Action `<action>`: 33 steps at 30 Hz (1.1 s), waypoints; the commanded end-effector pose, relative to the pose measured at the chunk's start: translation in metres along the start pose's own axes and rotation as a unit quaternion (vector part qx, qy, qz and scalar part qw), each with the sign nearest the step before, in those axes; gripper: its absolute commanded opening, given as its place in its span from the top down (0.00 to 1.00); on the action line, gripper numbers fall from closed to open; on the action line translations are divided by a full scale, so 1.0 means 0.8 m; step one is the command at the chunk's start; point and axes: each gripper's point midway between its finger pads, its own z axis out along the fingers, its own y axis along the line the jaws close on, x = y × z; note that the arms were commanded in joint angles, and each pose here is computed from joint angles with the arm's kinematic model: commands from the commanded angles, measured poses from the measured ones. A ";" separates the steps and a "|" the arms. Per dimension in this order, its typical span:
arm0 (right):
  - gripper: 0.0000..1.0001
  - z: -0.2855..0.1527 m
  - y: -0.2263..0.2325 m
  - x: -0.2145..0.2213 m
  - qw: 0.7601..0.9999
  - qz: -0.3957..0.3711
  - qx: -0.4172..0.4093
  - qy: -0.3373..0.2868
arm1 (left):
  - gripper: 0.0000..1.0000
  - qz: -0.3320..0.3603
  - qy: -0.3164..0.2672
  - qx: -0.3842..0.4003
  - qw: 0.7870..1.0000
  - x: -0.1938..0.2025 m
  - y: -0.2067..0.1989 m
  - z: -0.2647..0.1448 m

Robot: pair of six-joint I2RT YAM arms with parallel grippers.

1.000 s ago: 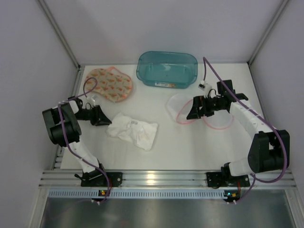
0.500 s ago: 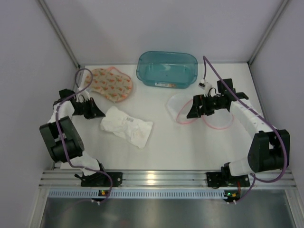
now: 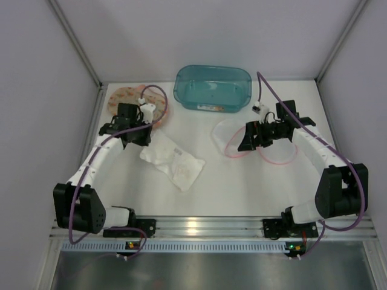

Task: Place the bra in the laundry bag and zip it closed
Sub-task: Adjust the bra at the center of the board.

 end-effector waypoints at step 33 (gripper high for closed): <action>0.56 0.207 0.192 -0.035 0.966 0.103 -0.238 0.011 | 1.00 0.102 -0.025 -0.111 0.988 -0.058 -0.049 0.034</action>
